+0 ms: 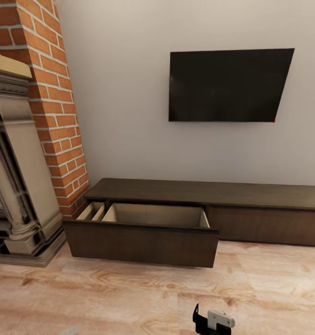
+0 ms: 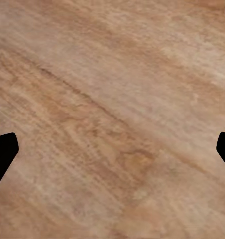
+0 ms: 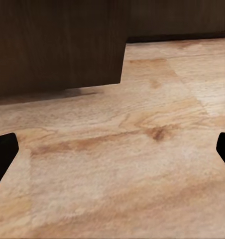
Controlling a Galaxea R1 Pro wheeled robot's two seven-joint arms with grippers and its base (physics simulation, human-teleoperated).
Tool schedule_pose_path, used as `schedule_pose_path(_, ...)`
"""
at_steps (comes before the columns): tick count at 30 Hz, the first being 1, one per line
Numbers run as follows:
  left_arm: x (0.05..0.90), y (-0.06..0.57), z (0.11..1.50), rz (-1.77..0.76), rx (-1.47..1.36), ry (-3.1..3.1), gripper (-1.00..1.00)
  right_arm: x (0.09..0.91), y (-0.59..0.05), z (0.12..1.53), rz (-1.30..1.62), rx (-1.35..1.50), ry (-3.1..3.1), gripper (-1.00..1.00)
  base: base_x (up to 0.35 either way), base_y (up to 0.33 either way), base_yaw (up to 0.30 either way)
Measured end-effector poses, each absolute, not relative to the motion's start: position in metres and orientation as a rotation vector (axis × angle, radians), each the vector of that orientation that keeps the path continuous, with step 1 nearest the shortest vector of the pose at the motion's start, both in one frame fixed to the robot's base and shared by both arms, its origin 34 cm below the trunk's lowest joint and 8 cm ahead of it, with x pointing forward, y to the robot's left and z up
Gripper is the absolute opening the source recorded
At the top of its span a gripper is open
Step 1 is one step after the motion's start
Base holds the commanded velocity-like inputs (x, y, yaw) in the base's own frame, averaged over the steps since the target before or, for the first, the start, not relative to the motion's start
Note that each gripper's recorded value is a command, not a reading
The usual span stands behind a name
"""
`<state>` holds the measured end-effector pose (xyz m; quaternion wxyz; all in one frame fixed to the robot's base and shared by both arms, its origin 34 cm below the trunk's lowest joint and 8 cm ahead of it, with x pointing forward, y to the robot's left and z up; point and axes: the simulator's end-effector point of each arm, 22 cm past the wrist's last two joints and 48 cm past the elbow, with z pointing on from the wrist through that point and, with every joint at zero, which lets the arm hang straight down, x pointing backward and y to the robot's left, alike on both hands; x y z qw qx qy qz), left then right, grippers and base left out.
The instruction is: Place each of the two pumpkins and all three candles from the living room inside a cabinet in the living room (use any cabinet), then make sure every cabinet is closed, and position the cauldron so it is next to a table in the living room.
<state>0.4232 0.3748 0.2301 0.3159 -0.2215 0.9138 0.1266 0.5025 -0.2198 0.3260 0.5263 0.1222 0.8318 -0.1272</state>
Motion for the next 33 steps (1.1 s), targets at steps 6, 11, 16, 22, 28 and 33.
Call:
schedule_pose_path(6,0.426,0.373,0.240,0.330,-0.584,2.383,1.00,0.498,-0.233,0.333,-0.330,0.298,1.962,1.00,0.000,0.000,0.279)
schedule_pose_path(11,0.429,0.369,0.250,0.323,-0.582,2.385,1.00,0.501,-0.237,0.345,-0.321,0.297,1.946,1.00,0.000,0.000,0.184)
schedule_pose_path(16,0.433,0.369,0.262,0.324,-0.583,2.379,1.00,0.497,-0.217,0.336,-0.199,0.157,2.007,1.00,0.000,0.000,0.021)
schedule_pose_path(22,0.437,0.369,0.276,0.323,-0.584,2.376,1.00,0.499,-0.213,0.345,-0.165,0.130,2.019,1.00,0.000,0.000,0.001)
schedule_pose_path(28,0.438,0.369,0.288,0.327,-0.583,2.381,1.00,0.502,-0.213,0.358,-0.165,0.128,2.020,1.00,0.000,0.000,0.000)
schedule_pose_path(33,0.436,0.370,0.297,0.332,-0.582,2.393,1.00,0.505,-0.218,0.369,-0.171,0.122,2.020,1.00,0.000,0.000,0.000)
